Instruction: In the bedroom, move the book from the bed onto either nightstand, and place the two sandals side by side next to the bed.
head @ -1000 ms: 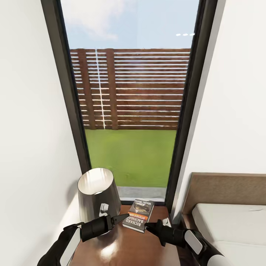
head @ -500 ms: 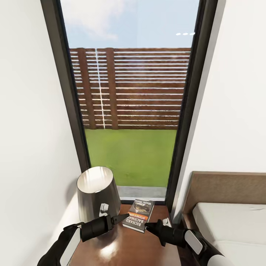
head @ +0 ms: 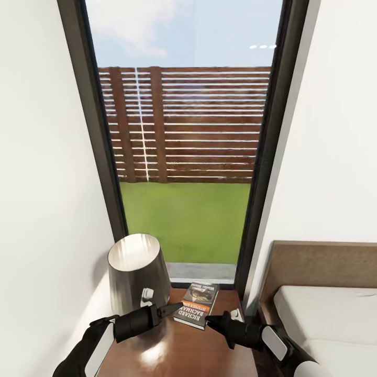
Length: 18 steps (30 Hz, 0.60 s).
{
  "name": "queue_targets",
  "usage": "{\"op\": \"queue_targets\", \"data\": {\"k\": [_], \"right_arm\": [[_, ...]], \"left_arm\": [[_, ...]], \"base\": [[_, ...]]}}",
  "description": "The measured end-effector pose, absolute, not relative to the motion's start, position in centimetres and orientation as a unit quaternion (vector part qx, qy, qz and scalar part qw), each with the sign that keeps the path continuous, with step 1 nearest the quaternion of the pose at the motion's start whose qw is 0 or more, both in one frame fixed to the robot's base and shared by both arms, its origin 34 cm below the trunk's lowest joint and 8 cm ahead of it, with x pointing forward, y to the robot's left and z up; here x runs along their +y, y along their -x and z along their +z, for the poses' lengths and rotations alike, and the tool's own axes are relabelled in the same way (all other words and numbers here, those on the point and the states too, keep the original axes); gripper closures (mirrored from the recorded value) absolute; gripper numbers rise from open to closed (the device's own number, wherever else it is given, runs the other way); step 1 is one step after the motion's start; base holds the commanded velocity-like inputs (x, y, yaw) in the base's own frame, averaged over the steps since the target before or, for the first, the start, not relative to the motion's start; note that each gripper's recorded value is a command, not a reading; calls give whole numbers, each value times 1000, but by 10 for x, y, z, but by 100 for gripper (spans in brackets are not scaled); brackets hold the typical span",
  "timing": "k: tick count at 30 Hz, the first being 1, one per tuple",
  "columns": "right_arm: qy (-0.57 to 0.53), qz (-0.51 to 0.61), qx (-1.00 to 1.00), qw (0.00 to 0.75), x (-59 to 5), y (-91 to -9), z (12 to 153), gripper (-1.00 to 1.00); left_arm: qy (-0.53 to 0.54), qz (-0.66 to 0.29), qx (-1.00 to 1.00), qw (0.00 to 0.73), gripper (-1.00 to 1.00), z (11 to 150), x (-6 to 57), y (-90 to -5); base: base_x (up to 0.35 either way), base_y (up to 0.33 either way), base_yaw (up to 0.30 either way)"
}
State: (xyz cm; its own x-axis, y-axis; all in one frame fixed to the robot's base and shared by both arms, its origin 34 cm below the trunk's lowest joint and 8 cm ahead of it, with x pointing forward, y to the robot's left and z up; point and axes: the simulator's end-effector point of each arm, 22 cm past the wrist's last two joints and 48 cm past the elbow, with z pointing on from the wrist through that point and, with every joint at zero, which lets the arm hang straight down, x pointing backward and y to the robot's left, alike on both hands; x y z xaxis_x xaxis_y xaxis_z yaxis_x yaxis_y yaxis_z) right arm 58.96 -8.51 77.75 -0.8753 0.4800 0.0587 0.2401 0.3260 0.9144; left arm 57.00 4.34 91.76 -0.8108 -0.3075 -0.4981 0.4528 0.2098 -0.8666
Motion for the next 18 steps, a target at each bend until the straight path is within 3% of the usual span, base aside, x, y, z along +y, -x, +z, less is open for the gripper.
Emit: {"op": "queue_targets", "data": {"k": [18], "right_arm": [[-223, 536, 807, 113, -85, -592, 753, 100]], "left_arm": [[-51, -627, 716, 304, -100, 893, 43, -572]], "base": [[0, 0, 0]]}}
